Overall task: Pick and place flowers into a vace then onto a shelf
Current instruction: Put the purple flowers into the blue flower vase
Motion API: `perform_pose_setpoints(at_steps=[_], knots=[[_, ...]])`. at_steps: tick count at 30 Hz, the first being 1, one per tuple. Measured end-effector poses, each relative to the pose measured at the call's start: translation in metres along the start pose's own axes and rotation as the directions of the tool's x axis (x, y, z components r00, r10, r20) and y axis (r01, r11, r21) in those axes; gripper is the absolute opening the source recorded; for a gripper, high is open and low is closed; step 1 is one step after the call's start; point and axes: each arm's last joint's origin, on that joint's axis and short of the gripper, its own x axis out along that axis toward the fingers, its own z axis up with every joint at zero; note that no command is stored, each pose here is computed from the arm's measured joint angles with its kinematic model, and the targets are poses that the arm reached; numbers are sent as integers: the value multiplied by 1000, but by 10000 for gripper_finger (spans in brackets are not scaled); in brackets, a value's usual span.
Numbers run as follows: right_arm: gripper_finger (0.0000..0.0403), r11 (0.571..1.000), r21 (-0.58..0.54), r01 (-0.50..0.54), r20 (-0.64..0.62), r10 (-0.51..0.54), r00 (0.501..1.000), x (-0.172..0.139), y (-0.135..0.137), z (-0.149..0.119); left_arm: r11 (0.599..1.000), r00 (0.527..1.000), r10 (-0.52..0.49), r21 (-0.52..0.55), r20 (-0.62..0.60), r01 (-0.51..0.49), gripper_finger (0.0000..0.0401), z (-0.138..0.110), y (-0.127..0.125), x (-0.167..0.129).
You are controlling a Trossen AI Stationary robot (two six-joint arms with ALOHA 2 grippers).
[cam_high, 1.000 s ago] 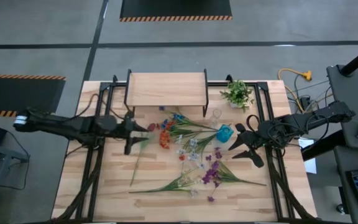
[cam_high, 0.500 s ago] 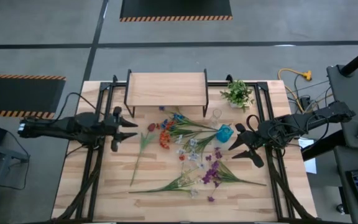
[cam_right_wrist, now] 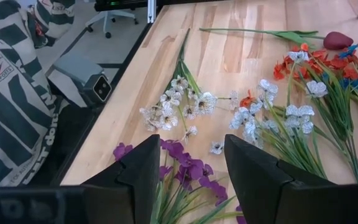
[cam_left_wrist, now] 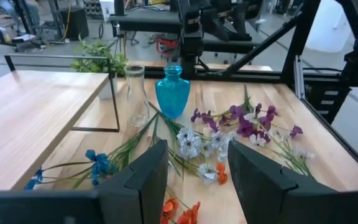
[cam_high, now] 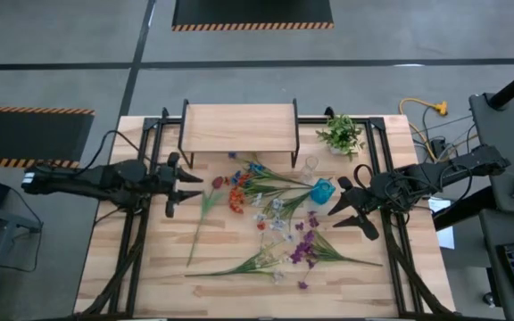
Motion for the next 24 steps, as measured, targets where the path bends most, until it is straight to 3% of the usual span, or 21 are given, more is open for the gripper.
perform_pose_setpoints(at_steps=[10,14,18,24], knots=[[171,1000,1,0,0,0,1000,0,0,0,999,991,9,48,-131,-3,153,29,-5,38],[171,1000,2,0,-2,0,1000,0,0,0,996,969,18,87,-247,3,153,46,-8,55],[171,1000,3,1,-4,-1,1000,0,0,0,992,911,35,125,-412,19,153,51,-10,68],[171,1000,1,1,-6,-1,1000,0,0,-1,993,887,40,115,-460,15,153,57,-11,81]])
